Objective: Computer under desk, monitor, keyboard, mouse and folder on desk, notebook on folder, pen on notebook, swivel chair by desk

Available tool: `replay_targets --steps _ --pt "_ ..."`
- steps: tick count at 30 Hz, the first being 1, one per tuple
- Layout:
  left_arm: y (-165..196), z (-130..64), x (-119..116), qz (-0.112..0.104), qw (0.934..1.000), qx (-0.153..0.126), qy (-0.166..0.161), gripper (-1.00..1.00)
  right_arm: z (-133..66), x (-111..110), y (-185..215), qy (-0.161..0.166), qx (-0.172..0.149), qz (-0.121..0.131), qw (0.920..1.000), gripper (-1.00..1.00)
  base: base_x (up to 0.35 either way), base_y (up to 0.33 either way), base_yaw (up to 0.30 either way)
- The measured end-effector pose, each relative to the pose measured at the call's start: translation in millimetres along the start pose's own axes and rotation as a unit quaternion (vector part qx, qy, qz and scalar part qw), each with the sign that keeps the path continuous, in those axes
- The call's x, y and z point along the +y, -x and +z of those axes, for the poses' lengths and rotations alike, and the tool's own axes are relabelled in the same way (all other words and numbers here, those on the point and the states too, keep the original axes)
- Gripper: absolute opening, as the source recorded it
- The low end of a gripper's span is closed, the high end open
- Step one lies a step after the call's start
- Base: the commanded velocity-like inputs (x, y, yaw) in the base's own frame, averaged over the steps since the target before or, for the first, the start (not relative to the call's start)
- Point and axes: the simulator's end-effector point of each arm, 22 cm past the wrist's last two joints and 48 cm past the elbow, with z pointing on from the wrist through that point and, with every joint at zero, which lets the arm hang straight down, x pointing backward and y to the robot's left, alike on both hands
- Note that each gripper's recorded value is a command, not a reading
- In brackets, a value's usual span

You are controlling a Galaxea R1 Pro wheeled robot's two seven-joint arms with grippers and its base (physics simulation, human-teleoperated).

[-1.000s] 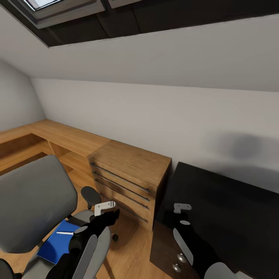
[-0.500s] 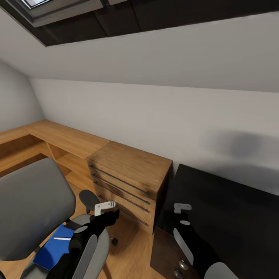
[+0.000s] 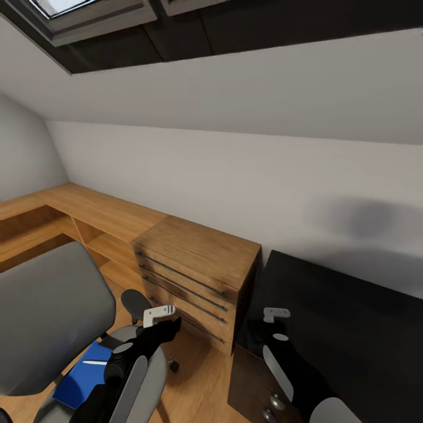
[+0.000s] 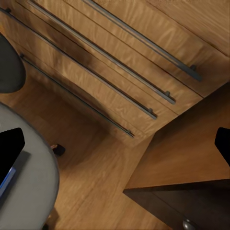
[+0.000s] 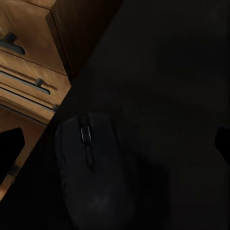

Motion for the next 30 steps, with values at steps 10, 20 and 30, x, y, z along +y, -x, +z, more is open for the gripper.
replay_targets --steps 10,20,30 --pt "6 -8.9 -2 0.000 1.0000 0.000 0.001 1.00 -31.2 8 47 0.018 -0.056 0.020 0.9980 1.00 0.000 0.000 0.000" --pt "8 -12.3 -2 0.001 1.0000 0.000 0.001 1.00 -49.9 15 57 0.030 -0.076 0.033 0.9961 1.00 -0.004 0.000 0.000" --pt "8 -11.5 -2 0.000 1.0000 0.001 0.001 1.00 -48.7 14 56 0.029 -0.075 0.032 0.9962 1.00 -0.305 0.001 0.000"
